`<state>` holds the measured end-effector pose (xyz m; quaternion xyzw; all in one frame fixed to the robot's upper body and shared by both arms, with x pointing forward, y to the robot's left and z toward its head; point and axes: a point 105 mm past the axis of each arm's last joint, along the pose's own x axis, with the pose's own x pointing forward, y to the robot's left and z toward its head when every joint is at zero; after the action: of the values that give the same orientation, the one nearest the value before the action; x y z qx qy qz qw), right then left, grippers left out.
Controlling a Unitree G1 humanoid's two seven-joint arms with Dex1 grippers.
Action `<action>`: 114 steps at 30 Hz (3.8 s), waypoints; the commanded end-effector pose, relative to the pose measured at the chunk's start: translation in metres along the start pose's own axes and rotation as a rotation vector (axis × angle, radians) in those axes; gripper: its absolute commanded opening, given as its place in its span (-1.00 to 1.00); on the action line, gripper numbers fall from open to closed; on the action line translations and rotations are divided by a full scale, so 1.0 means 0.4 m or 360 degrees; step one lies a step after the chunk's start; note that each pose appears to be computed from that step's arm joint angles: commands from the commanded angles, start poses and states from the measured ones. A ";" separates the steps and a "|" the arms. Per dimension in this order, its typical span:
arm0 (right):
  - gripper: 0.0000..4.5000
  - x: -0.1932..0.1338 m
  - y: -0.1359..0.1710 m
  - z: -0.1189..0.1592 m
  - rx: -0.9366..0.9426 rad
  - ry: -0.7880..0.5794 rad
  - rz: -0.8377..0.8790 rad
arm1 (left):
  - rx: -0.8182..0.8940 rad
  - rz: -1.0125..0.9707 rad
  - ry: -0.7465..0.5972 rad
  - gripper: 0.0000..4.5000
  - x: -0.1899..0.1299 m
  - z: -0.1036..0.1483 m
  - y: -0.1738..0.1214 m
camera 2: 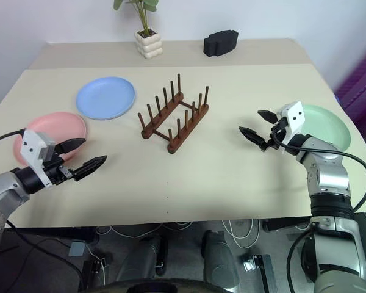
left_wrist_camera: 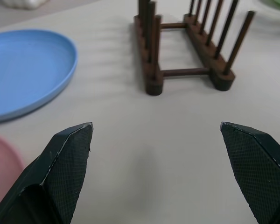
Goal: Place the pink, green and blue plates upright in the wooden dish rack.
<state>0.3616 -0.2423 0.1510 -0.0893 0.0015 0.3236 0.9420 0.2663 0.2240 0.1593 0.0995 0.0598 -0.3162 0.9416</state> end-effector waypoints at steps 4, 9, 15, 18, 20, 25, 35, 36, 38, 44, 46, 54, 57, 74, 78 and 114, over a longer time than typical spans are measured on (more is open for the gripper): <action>0.99 -0.007 0.003 0.025 -0.0031 -0.0064 -0.0020 | 0.0113 -0.0179 -0.0039 1.00 0.087 0.071 -0.045; 0.99 -0.033 0.013 0.013 -0.0019 -0.0032 -0.0028 | 0.0053 -0.0354 0.0058 1.00 0.155 0.041 -0.100; 0.99 -0.047 0.017 0.010 -0.0020 -0.0027 -0.0067 | -0.0042 -0.0469 0.0186 1.00 0.216 -0.018 -0.165; 0.99 -0.051 0.021 0.009 -0.0028 -0.0028 -0.0092 | -0.0101 -0.0439 0.0201 1.00 0.249 -0.031 -0.176; 0.99 -0.062 0.024 0.013 -0.0031 -0.0034 -0.0104 | -0.0115 -0.0413 0.0215 1.00 0.275 -0.035 -0.184; 0.99 -0.081 0.021 0.002 -0.0024 -0.0011 -0.0141 | -0.0059 -0.0266 0.0264 1.00 0.337 -0.046 -0.176; 0.99 -0.077 0.012 -0.003 -0.0024 -0.0013 -0.0151 | -0.0154 -0.0284 0.0265 1.00 0.409 -0.042 -0.220; 0.99 -0.076 0.012 -0.005 -0.0023 -0.0013 -0.0150 | -0.0155 -0.0289 0.0265 1.00 0.414 -0.041 -0.224; 0.99 -0.074 0.012 -0.008 -0.0021 -0.0014 -0.0151 | -0.0160 -0.0296 0.0261 1.00 0.428 -0.037 -0.237; 0.99 -0.074 0.011 -0.012 -0.0020 -0.0024 -0.0157 | -0.0184 -0.0318 0.0259 1.00 0.448 -0.035 -0.261; 1.00 -0.076 0.010 -0.014 -0.0019 -0.0025 -0.0162 | -0.0190 -0.0321 0.0253 0.61 0.449 -0.034 -0.264; 1.00 -0.080 0.010 -0.019 -0.0016 -0.0022 -0.0166 | -0.0193 -0.0312 0.0241 -0.65 0.450 -0.032 -0.262; 1.00 -0.080 0.015 -0.020 -0.0002 -0.0023 -0.0144 | -0.0180 -0.0302 0.0244 -0.65 0.448 -0.032 -0.258; 1.00 -0.097 0.125 -0.047 0.0066 0.0165 0.0273 | 0.0434 -0.1032 -0.0049 -0.65 0.349 0.043 -0.259; 1.00 -0.117 0.128 -0.057 0.0054 0.0219 0.0276 | 0.0447 -0.1132 -0.0004 -0.65 0.348 0.032 -0.243; -0.99 -0.148 0.179 -0.090 0.0033 0.0358 0.0316 | 0.0168 -0.1109 0.0131 -1.00 0.278 -0.053 -0.220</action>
<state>0.2727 -0.2315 0.0979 -0.0977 0.1309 0.3938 0.9046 0.3070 0.1023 0.0893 0.1348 0.1383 -0.5990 0.7771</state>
